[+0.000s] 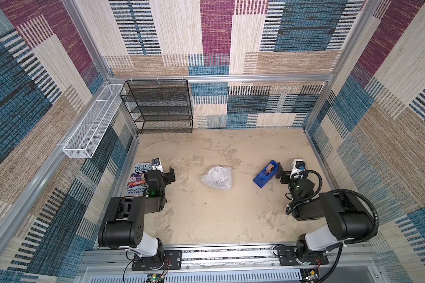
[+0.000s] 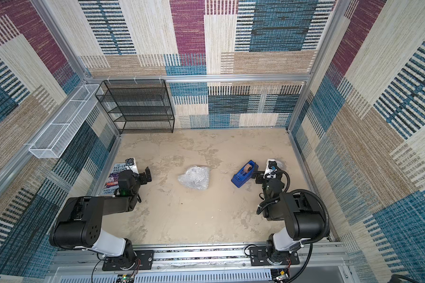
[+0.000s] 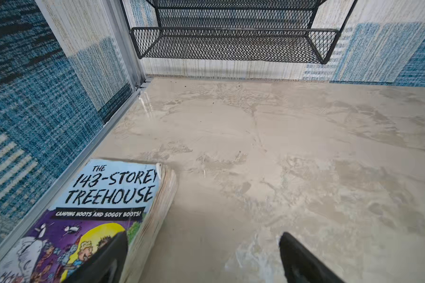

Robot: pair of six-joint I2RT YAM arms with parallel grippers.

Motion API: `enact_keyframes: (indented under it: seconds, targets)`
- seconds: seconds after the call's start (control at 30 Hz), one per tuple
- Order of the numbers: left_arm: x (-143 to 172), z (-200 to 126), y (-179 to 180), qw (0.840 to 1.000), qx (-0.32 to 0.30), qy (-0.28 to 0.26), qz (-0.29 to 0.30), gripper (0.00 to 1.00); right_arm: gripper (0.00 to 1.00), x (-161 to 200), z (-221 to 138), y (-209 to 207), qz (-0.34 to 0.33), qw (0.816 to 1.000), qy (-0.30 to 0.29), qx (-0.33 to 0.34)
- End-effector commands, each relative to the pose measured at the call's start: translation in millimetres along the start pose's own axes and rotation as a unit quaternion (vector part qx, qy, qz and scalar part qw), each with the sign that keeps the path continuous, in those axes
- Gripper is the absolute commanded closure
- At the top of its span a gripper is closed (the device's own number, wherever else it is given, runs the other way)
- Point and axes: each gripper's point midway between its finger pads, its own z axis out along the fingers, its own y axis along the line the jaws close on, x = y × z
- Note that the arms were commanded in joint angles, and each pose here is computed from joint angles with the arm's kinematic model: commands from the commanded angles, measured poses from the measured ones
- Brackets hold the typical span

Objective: Wrap bowls in bubble wrap
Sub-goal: Reset both arms

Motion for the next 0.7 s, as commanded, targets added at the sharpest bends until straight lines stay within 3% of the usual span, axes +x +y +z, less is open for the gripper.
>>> enact_keyframes:
  seconds: [0.0,0.2,0.37,0.53,0.67]
  targets:
    - [1,0,1,1.0,-0.003,0.0,-0.004,0.01,0.01,-3,0,1,0.001,1.0,-0.006,-0.004]
    - [0,-1,1,1.0,-0.002,-0.002,-0.004,0.01,0.01,-3,0,2,0.002,1.0,-0.006,-0.005]
    - [-1,-16,-1,0.999,0.01,-0.045,-0.007,0.01,0.01,-4,0,2,0.001,1.0,-0.007,-0.005]
    - [1,1,0,1.0,-0.002,0.009,0.0,0.01,0.01,-4,0,2,0.001,1.0,-0.007,-0.005]
    - [-1,-3,-4,1.0,0.011,-0.009,-0.001,0.01,0.01,-4,0,2,0.001,1.0,-0.007,-0.005]
